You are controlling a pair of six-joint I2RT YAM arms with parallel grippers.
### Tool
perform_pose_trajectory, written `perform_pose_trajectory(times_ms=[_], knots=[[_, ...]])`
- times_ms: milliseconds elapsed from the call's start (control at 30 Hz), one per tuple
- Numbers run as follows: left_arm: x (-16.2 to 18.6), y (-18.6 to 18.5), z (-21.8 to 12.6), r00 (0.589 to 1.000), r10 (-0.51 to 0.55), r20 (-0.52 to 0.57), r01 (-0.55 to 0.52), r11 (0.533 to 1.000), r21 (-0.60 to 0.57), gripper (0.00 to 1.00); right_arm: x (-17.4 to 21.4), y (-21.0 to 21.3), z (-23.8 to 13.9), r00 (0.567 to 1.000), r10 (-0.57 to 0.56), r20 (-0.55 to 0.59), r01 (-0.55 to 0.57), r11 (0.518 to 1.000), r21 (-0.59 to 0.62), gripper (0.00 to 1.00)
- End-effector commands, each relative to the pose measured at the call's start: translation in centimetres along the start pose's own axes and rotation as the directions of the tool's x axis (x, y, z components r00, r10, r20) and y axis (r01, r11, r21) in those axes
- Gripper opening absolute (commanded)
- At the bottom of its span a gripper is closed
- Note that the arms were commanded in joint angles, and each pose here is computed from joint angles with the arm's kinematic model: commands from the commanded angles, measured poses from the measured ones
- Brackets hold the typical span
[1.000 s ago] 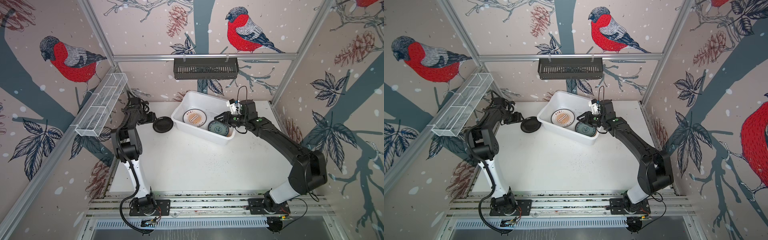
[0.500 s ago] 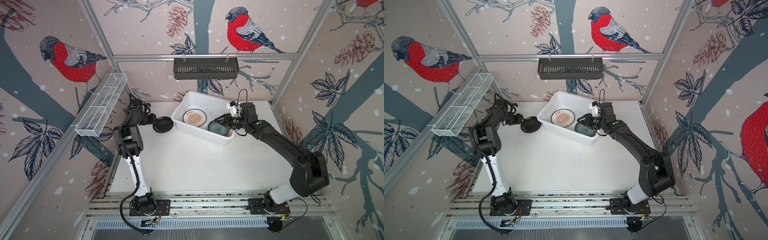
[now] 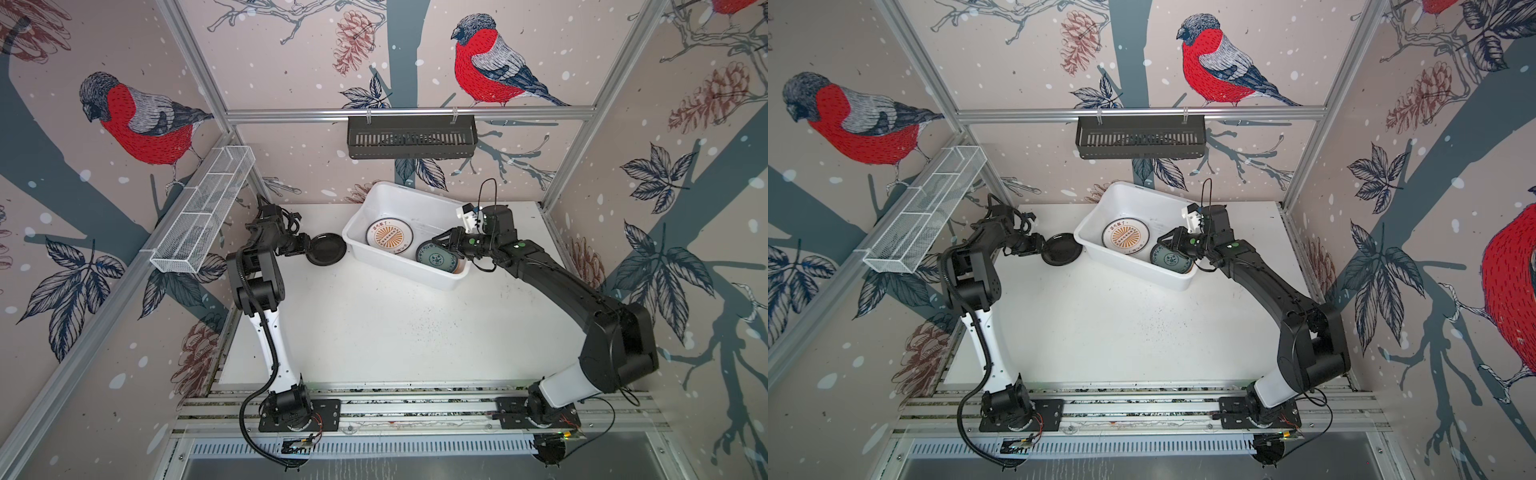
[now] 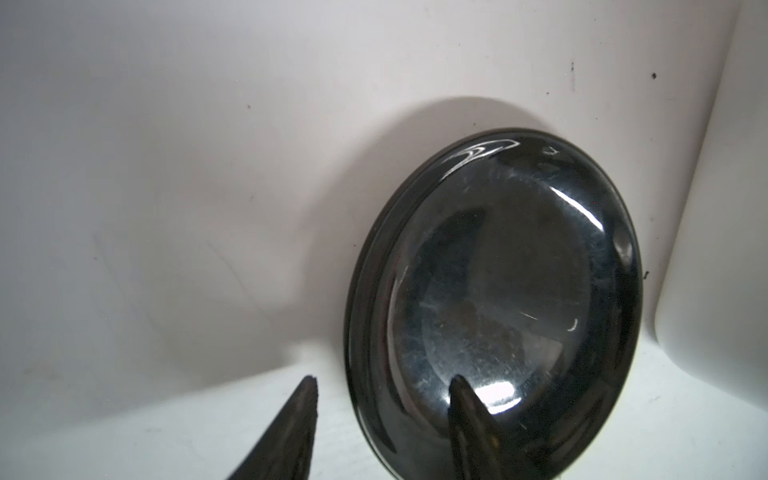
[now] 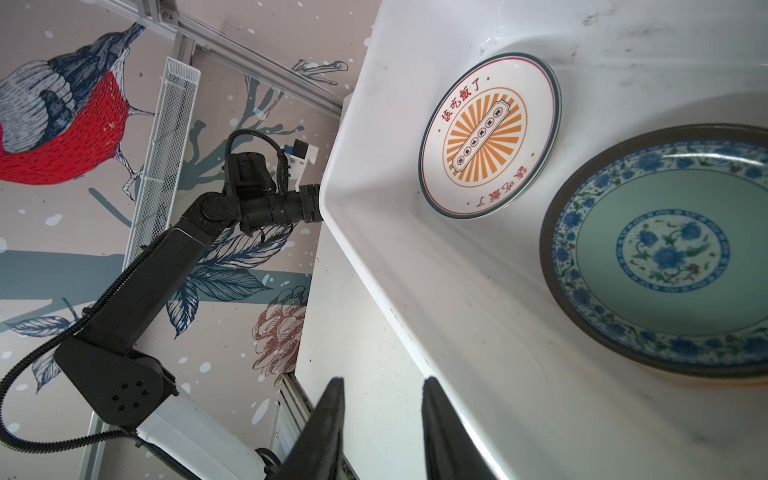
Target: Place the plates into the plastic bin on the countertop
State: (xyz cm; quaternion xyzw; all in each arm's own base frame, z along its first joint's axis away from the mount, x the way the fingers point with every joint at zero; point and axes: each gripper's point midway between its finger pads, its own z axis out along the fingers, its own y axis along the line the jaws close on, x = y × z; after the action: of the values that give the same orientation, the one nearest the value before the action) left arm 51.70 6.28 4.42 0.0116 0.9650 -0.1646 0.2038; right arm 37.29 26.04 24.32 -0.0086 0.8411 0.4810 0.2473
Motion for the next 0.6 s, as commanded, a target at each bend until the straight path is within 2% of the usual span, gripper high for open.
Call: perform_pose_trajectory(times_ms=[0, 567], knots=[[0.2, -0.4, 0.3, 1.0, 0.009, -0.004, -0.008, 0.999, 0.039, 0.5, -0.3, 0.8, -0.1, 1.0, -0.011, 0.003, 0.012, 1.0, -0.026, 0.34], [1.2, -1.9, 1.3, 0.999, 0.02, -0.029, -0.016, 0.989, 0.147, 0.46, -0.1, 0.6, 0.0, 1.0, 0.016, 0.013, -0.016, 1.0, -0.027, 0.32]])
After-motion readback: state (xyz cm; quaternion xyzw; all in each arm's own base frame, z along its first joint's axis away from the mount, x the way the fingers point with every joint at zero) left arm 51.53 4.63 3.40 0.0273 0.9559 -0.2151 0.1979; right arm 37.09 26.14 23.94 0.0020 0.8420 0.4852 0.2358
